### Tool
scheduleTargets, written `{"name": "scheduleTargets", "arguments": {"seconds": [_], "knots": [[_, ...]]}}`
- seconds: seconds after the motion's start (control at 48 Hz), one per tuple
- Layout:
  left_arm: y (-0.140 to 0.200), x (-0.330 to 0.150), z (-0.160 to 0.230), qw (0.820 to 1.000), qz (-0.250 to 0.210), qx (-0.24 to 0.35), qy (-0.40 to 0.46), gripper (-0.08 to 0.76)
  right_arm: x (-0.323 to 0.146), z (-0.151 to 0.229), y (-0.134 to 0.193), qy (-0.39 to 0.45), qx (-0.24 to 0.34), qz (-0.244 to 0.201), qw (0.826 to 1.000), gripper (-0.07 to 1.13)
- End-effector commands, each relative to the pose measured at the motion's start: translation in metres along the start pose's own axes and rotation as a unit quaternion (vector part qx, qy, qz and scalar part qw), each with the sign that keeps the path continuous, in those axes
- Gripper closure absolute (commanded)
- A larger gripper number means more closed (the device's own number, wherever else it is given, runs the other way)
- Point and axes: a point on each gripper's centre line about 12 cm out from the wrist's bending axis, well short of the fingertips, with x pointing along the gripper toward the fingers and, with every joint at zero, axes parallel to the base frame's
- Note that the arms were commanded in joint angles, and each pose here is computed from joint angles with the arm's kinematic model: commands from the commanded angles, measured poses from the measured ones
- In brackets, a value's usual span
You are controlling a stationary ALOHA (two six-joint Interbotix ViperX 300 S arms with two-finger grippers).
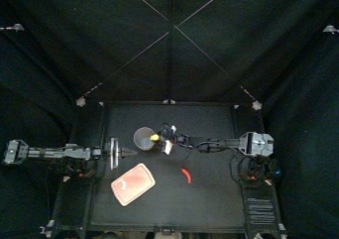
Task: Pick the yellow can then place it in the grey bowl
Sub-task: Drop yellow can in the grey bowl and return to neutral
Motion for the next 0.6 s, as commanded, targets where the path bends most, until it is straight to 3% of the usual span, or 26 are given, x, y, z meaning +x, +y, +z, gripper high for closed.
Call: {"name": "scheduleTargets", "arguments": {"seconds": [0.021,0.312,0.604], "knots": [[0.000,0.002,0.005,1.000,0.001,0.001,-0.009,0.678,0.004,0.023,0.002,-0.030,-0.002,0.002,1.000,0.32],[0.000,0.001,0.005,1.000,0.001,0.000,-0.008,0.676,0.014,0.021,-0.001,-0.029,0.003,-0.001,1.000,0.16],[0.000,0.001,0.005,1.000,0.001,-0.001,-0.008,0.678,0.010,0.019,-0.001,-0.028,0.003,-0.002,1.000,0.15]]}}
